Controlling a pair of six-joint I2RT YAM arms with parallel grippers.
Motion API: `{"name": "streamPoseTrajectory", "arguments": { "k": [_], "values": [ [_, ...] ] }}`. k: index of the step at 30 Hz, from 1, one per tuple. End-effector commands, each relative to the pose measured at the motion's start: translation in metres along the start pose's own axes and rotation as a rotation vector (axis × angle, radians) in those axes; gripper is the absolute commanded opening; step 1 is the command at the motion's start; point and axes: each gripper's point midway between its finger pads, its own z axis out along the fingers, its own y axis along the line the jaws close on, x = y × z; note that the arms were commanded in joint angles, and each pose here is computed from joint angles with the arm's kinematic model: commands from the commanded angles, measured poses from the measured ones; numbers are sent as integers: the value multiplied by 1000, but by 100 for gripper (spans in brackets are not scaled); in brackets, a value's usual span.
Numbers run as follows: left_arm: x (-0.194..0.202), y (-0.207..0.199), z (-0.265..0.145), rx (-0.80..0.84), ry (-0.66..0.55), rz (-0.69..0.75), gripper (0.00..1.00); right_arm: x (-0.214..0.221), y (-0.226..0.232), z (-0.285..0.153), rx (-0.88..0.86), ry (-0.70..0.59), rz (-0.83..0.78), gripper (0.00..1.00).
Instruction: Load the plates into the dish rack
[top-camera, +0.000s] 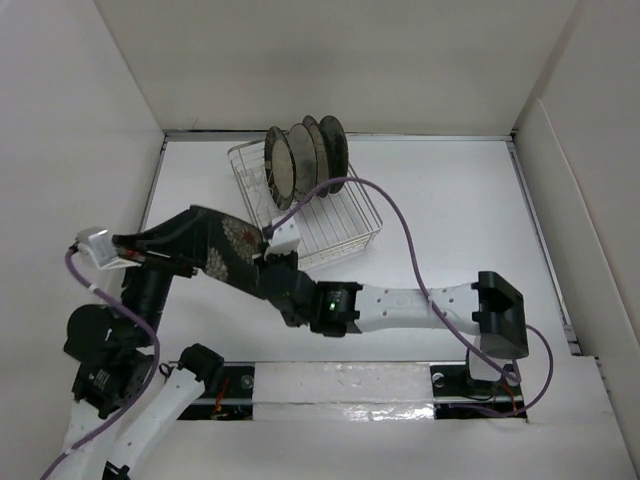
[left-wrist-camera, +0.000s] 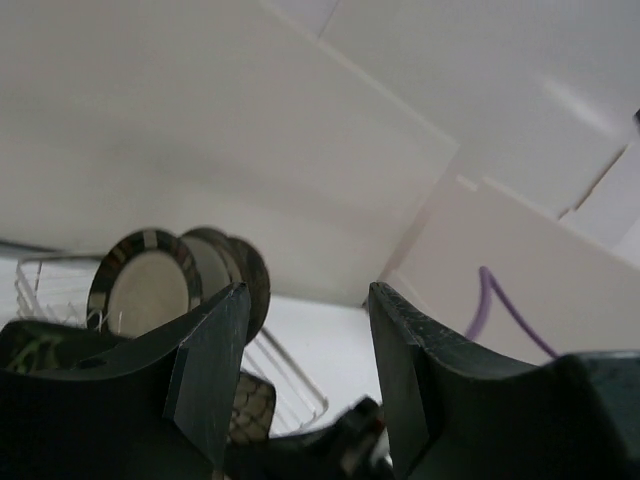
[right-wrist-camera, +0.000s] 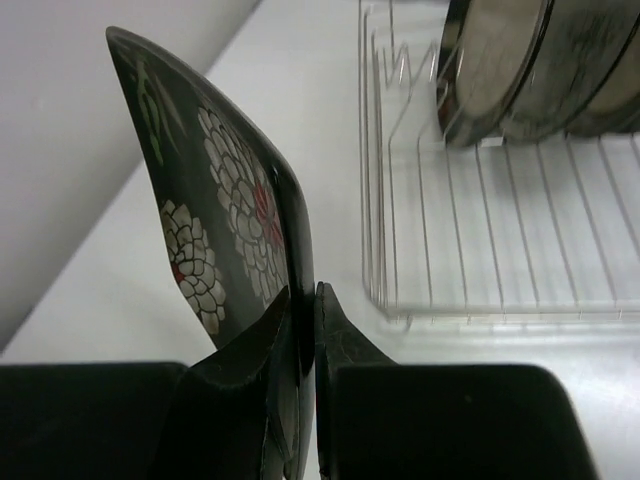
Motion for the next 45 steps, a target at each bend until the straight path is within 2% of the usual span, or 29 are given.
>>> {"name": "streamPoseTrajectory", "arguments": {
  "k": [1,3,7,10,14,15,20,23,31,45],
  "values": [
    [-66,-23,-17,55,-189,-41,48,-149,-14,14,-17,-268,260,0],
    [-92,-34,-27,92,-265,-60,48,-167,-20,25,-13,-302,281,0],
    [-105,-42,-33,127,-307,-75,48,-204,-55,52,49,-412,352,0],
    [-91,-39,-28,130,-279,-80,48,-222,-70,59,120,-491,369,0],
    [-42,-18,-13,87,-184,-66,48,-230,-89,73,251,-556,318,0],
    [-33,-15,-13,84,-168,-71,48,-234,-104,72,332,-580,285,0],
    [3,2,-10,61,-105,-59,48,-223,-109,96,418,-592,252,0],
    [6,10,-9,28,-107,-27,48,-219,-106,111,438,-597,232,0],
    [-9,14,-23,22,-181,-39,48,-202,-106,146,459,-575,195,0],
    [-5,24,-24,-11,-203,-30,48,-140,-98,194,436,-472,167,0]
  ]
}}
